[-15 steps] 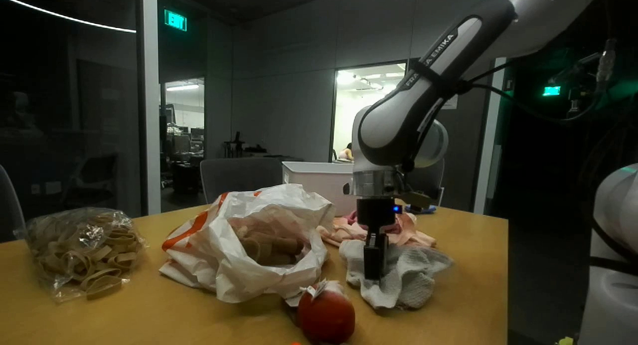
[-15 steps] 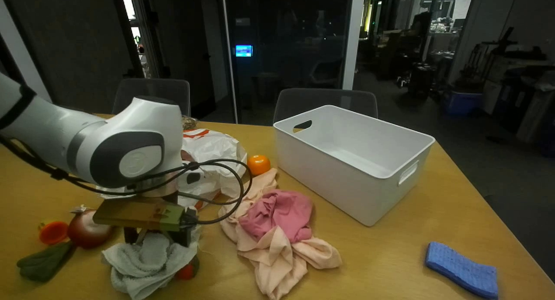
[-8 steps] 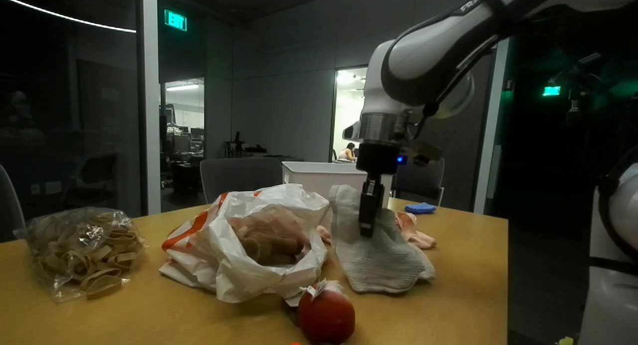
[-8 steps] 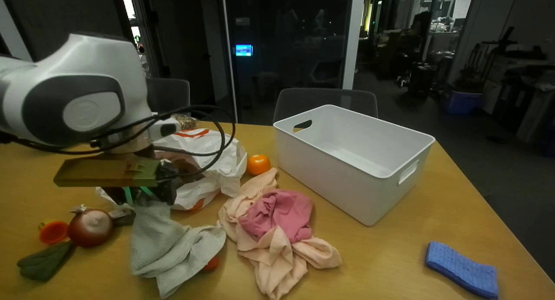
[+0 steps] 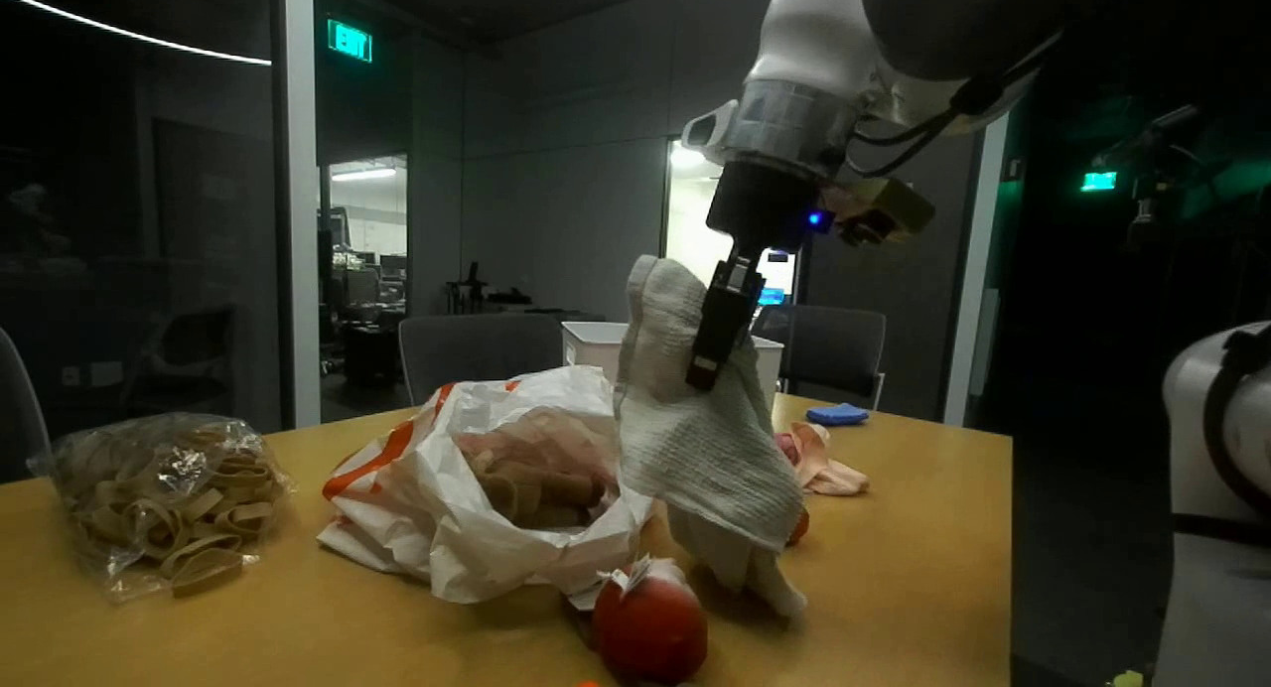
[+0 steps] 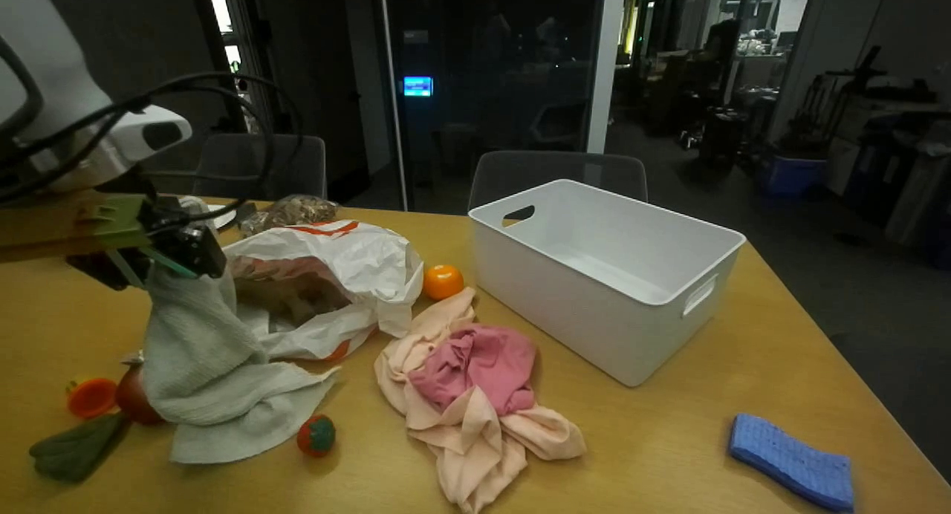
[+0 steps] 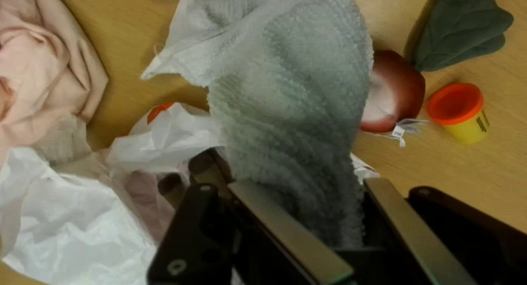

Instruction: Put the brown plush toy and towel in the plastic

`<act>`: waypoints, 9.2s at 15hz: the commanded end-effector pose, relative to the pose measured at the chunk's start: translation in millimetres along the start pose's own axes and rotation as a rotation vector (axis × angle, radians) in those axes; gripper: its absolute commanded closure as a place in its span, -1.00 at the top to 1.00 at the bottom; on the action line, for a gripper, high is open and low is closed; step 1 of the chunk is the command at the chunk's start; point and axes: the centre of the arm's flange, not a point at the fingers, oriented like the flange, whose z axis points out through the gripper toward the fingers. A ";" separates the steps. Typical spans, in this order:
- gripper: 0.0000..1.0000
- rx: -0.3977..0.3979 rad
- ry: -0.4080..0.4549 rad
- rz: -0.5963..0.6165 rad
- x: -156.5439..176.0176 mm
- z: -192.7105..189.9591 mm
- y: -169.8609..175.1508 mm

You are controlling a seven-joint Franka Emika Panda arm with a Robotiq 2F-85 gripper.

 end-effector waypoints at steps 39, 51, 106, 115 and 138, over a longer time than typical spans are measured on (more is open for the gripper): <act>-1.00 -0.376 0.087 -0.123 102.1 151.0 19.0; -1.00 -0.537 -0.008 -0.271 155.6 206.2 -8.7; 1.00 0.150 -0.112 -0.116 -8.6 171.8 66.8; -0.47 0.138 -0.108 -0.147 -15.0 173.2 76.7; -0.85 -0.013 0.209 -0.269 115.2 85.9 21.5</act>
